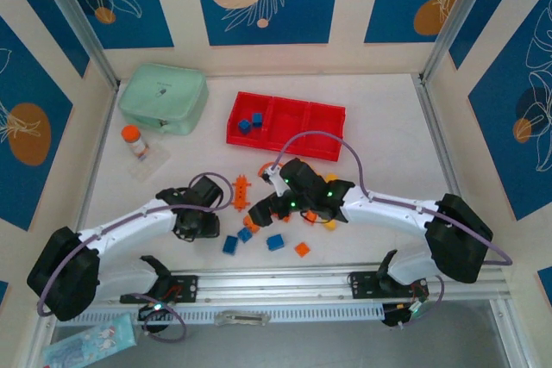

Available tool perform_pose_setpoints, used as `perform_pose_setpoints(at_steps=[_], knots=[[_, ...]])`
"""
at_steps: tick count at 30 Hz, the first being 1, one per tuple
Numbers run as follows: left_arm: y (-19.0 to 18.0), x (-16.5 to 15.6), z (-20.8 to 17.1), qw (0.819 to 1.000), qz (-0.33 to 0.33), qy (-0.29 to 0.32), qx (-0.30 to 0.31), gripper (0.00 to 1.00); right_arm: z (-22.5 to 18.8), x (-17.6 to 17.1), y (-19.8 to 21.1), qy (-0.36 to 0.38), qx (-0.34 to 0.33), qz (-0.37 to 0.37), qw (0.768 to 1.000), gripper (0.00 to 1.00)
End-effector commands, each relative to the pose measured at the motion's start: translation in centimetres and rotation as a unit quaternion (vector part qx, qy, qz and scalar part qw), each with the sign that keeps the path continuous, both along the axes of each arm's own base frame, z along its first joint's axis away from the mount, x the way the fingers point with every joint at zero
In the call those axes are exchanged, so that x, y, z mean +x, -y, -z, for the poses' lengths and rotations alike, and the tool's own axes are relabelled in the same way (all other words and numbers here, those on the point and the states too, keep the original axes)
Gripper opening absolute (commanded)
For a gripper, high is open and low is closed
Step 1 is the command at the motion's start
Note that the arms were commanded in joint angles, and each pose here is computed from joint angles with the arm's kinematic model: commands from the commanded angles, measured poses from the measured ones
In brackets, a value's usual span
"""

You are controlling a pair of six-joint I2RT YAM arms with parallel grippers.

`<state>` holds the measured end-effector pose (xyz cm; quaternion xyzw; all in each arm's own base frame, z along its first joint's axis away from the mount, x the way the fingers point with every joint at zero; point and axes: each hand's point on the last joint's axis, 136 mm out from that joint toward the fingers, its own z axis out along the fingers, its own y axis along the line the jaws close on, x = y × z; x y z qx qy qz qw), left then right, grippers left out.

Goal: Sort the legos into containers by color
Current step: Pick up the lego from the middle-left of the table, then place the lego in the container.

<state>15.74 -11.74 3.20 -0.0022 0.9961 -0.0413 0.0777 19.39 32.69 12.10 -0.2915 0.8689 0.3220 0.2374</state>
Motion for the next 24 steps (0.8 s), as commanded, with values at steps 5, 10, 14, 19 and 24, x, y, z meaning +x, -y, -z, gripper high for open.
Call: perform_pose_setpoints(at_steps=[5, 10, 14, 19, 24], knots=[[1.1, 3.5, -5.2, 0.996, 0.024, 0.082, -0.002, 0.36, -3.8, 2.5, 1.7, 0.021, 0.032, 0.042, 0.998, 0.99], [3.1, 8.1, -9.1, 0.989, 0.046, 0.139, 0.008, 0.35, -4.9, 4.7, 4.2, 0.009, 0.045, 0.086, 0.995, 0.99], [5.1, 12.9, -12.0, 0.981, 0.059, 0.185, 0.016, 0.34, -5.2, 6.5, 6.7, 0.011, 0.037, 0.131, 0.991, 0.99], [7.7, 20.0, -13.8, 0.972, 0.070, 0.224, 0.029, 0.33, -5.9, 8.6, 9.8, 0.004, 0.046, 0.184, 0.982, 0.99], [8.4, 27.2, -13.6, 0.969, 0.044, 0.236, 0.051, 0.32, -6.3, 9.8, 11.5, 0.002, 0.061, 0.209, 0.976, 0.99]])
